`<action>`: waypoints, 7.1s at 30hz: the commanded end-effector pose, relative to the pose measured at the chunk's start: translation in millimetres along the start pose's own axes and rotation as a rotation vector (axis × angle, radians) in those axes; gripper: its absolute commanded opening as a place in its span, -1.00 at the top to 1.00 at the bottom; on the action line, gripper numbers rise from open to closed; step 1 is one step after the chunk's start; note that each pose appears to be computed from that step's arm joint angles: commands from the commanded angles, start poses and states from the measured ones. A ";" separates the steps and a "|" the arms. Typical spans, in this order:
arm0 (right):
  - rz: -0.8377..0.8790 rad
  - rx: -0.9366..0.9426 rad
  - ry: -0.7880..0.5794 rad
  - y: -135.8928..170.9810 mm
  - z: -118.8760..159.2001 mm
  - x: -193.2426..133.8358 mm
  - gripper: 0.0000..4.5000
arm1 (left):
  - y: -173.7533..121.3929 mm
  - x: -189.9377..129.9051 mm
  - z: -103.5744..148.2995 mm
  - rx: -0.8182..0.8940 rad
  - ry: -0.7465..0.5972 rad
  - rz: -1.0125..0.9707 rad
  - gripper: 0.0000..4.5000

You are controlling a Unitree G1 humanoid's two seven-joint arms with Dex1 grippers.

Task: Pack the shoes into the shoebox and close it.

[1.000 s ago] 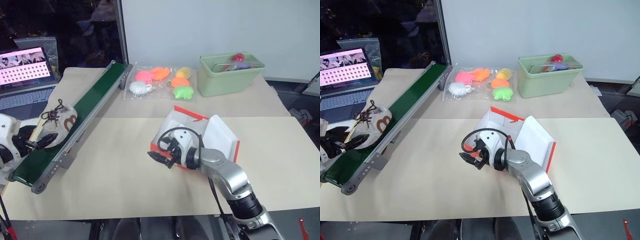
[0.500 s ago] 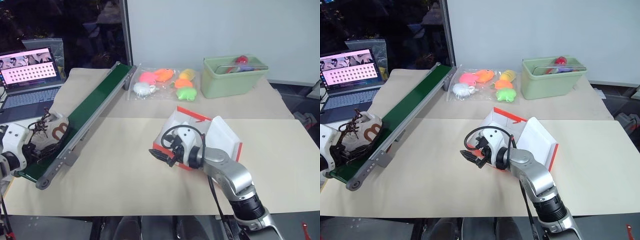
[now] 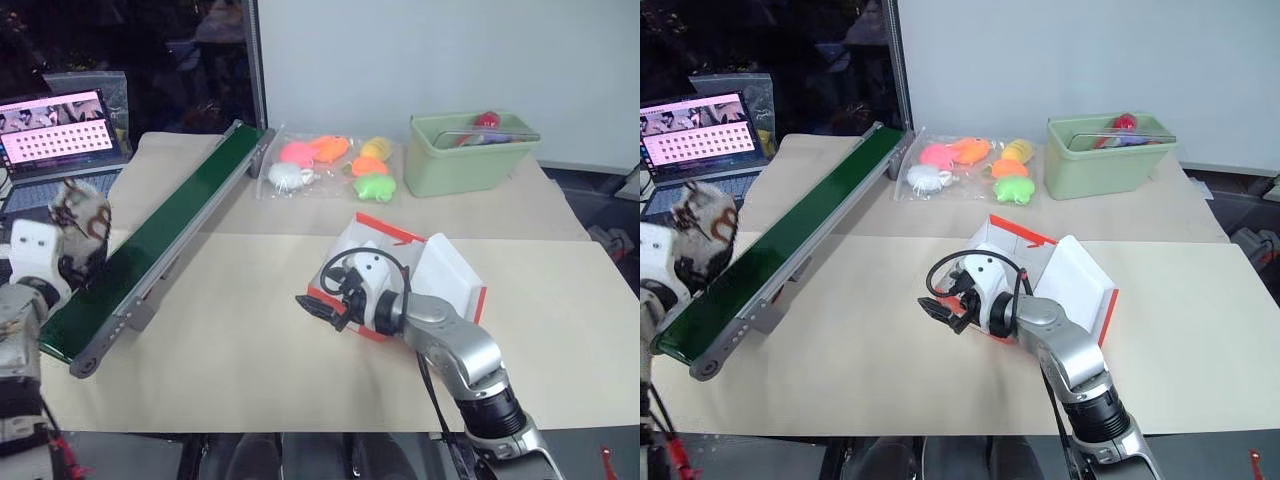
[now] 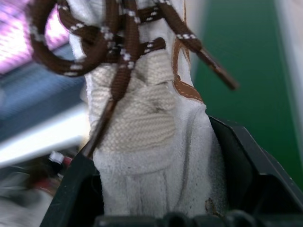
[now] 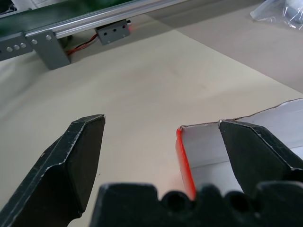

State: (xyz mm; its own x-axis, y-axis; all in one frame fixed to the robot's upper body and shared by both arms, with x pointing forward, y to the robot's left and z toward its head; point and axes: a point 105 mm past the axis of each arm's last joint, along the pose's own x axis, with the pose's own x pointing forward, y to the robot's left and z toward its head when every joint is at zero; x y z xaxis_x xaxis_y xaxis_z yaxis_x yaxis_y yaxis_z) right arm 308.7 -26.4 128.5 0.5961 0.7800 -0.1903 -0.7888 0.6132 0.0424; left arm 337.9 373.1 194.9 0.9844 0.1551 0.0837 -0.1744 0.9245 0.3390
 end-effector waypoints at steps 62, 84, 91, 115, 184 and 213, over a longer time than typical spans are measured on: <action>-0.154 0.735 -0.558 -69.4 122.7 0.6 0.20 | -252.4 -56.3 113.7 -0.189 -0.314 -0.791 -0.96; -0.472 0.720 0.122 -148.1 102.1 -59.4 0.20 | -256.1 -75.0 68.6 0.232 -0.374 -1.326 -0.96; -0.430 0.830 0.366 -129.9 57.8 -40.4 0.20 | -266.9 -76.6 73.5 0.281 -0.450 -1.408 -0.96; -0.490 0.727 0.562 -125.9 0.2 -57.7 0.07 | -264.0 -81.0 77.2 0.287 -0.488 -1.409 -0.99; 0.131 -0.262 -0.160 13.4 49.0 -14.9 -0.96 | -3.4 -28.9 -28.6 -0.111 0.133 -0.371 -1.00; 0.117 -0.251 -0.174 14.0 54.2 -24.2 -0.96 | -7.1 -13.6 -53.1 -0.130 0.185 -0.280 -1.00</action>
State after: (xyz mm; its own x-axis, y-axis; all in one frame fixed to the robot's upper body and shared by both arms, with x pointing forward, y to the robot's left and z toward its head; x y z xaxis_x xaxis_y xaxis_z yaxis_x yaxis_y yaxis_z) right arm 295.4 -29.5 165.7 0.5018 0.8605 -0.0884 -0.8608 0.4868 -0.1484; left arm 323.7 380.2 132.1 0.9752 -0.0856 -0.2040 0.1203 0.9791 0.1642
